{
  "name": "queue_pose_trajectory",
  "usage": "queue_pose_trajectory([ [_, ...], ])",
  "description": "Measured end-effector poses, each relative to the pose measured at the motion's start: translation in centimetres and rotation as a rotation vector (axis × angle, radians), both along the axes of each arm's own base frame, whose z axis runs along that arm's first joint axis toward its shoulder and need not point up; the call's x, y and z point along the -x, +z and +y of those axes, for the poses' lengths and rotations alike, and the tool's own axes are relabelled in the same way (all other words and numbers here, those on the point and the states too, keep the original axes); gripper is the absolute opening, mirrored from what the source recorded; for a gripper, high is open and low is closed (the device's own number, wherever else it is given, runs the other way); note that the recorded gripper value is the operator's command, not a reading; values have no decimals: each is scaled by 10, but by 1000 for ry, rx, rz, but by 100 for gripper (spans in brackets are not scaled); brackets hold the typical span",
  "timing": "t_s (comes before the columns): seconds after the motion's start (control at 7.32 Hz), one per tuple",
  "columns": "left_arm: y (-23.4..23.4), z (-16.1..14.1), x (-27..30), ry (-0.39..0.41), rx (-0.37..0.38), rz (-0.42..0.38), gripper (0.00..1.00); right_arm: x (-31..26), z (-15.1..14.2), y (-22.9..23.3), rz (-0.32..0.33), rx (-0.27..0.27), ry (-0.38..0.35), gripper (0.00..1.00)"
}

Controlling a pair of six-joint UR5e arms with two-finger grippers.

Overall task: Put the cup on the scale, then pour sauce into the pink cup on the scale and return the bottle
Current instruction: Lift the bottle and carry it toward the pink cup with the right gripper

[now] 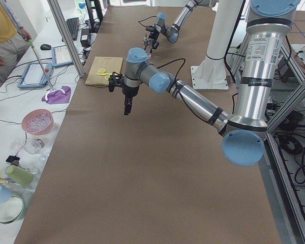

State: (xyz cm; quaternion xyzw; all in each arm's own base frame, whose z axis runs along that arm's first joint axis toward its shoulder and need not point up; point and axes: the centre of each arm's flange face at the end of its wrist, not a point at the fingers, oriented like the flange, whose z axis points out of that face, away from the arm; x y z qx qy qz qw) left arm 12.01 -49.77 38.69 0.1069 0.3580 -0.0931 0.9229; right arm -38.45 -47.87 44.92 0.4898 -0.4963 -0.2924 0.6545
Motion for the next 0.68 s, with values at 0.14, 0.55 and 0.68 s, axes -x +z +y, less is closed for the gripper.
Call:
queue_pose_trajectory([
  [0.14, 1, 0, 0, 1, 2, -1, 98, 5, -11, -18, 45, -8, -3, 0],
  [0.55, 1, -2, 0, -1, 2, -3, 98, 10, -23, -63, 165, -42, -13, 0],
  [0.68, 2, -1, 2, -7, 2, -6, 98, 7, -26, -69, 207, -52, -13, 0],
])
